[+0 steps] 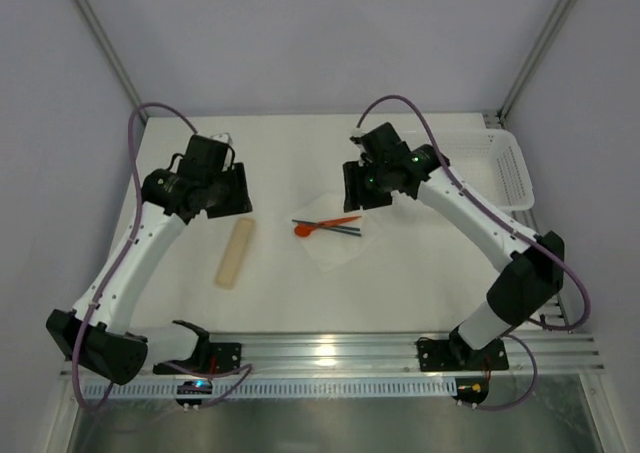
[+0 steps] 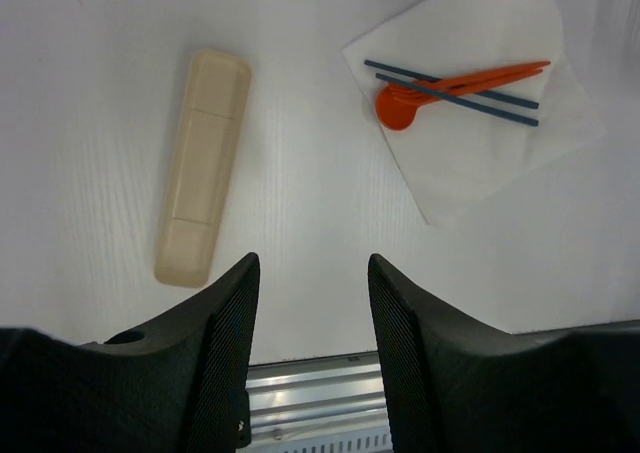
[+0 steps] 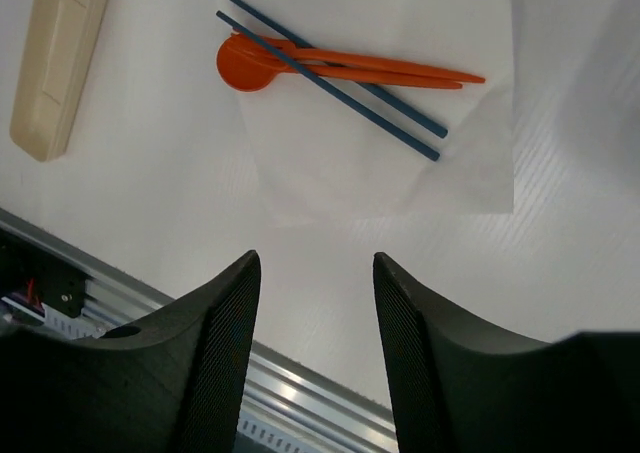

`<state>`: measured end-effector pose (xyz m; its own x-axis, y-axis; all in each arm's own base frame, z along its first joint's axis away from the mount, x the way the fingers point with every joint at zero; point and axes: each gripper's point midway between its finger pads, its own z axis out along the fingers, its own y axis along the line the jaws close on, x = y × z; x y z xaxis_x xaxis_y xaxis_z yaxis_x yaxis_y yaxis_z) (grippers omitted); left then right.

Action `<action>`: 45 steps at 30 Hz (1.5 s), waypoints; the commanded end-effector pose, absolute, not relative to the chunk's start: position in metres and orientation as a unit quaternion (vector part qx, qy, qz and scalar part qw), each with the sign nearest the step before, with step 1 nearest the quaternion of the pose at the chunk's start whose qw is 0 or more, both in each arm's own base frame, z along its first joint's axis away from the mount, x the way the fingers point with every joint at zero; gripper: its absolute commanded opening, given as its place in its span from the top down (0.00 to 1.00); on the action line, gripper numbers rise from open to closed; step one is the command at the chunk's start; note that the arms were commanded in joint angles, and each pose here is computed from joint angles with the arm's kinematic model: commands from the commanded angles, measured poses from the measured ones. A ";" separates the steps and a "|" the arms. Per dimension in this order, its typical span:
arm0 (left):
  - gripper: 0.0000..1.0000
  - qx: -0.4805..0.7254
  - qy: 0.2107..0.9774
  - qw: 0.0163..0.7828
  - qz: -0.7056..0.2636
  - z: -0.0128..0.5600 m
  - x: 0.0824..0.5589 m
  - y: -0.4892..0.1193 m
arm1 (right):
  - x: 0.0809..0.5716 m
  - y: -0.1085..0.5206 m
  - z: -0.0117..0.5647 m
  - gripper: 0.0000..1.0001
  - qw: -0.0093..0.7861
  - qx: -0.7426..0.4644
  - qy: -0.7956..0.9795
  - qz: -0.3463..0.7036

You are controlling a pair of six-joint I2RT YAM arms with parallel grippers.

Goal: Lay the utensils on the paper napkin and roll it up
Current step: Adjust the utensils on the napkin.

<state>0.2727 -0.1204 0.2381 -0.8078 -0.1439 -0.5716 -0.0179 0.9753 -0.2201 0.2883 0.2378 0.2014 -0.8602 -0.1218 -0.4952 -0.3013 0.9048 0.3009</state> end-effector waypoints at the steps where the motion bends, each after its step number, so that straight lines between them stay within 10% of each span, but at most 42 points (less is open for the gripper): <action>1: 0.50 -0.049 0.946 0.280 -0.159 0.235 0.254 -0.134 | 0.315 0.267 0.204 0.48 0.274 -0.199 0.923 0.181; 45: 0.53 -0.047 0.949 0.245 -0.191 0.223 0.242 -0.128 | 0.352 0.370 0.077 0.69 0.234 -0.408 0.864 0.180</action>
